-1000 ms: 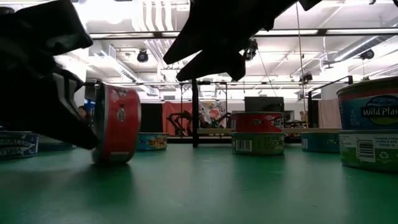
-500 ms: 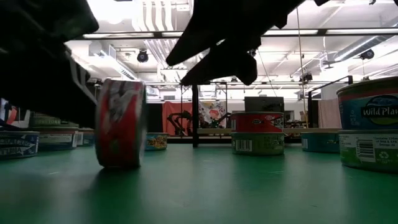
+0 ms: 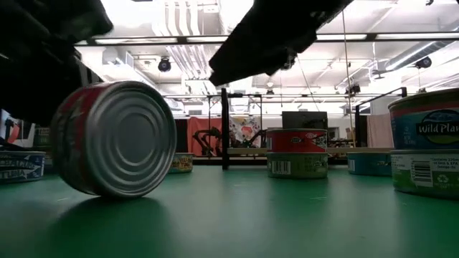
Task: Stack canned seafood by type on shelf
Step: Put the red tuna can on the shelf
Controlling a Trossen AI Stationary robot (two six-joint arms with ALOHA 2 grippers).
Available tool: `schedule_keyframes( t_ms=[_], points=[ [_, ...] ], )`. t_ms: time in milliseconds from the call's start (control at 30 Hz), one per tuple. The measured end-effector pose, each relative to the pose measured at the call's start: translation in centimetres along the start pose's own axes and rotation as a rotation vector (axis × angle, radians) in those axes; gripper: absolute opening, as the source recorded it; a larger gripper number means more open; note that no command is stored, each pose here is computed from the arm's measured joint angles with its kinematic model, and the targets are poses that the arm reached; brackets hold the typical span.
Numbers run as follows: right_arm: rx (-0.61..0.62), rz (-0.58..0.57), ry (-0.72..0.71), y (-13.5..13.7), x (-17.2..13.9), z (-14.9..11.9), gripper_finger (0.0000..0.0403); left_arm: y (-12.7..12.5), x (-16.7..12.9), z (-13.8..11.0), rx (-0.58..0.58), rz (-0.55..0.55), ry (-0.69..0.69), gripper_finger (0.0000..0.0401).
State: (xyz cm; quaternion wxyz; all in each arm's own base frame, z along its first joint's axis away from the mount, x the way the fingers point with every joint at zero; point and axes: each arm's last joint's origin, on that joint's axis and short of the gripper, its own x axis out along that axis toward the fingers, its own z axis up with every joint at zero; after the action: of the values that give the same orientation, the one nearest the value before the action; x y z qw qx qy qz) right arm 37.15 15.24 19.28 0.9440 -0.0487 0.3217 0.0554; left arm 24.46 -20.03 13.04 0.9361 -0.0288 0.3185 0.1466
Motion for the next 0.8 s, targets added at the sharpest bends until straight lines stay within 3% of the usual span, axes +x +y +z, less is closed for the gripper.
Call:
schedule_keyframes(
  t_ms=[167, 400, 600, 800],
  points=[
    [-0.178, -0.007, -0.015, 0.2, 0.1, 0.1, 0.0199, -0.4, -1.9, 0.8, 0.016, -0.039, 0.017, 0.0],
    [-0.294, 0.052, -0.061, 0.8, 1.7, -0.5, 0.0228, -2.4, -3.7, 2.1, 0.048, -0.249, 0.107, 0.0],
    [-0.342, 0.046, -0.091, 0.9, 2.3, -0.5, 0.0275, -2.6, -3.5, 2.5, 0.035, -0.21, 0.063, 0.0],
    [-0.232, 0.097, -0.077, 1.0, 2.3, -0.6, 0.0303, -2.8, -3.2, 2.3, -0.012, -0.205, 0.061, 0.0]
  ],
)
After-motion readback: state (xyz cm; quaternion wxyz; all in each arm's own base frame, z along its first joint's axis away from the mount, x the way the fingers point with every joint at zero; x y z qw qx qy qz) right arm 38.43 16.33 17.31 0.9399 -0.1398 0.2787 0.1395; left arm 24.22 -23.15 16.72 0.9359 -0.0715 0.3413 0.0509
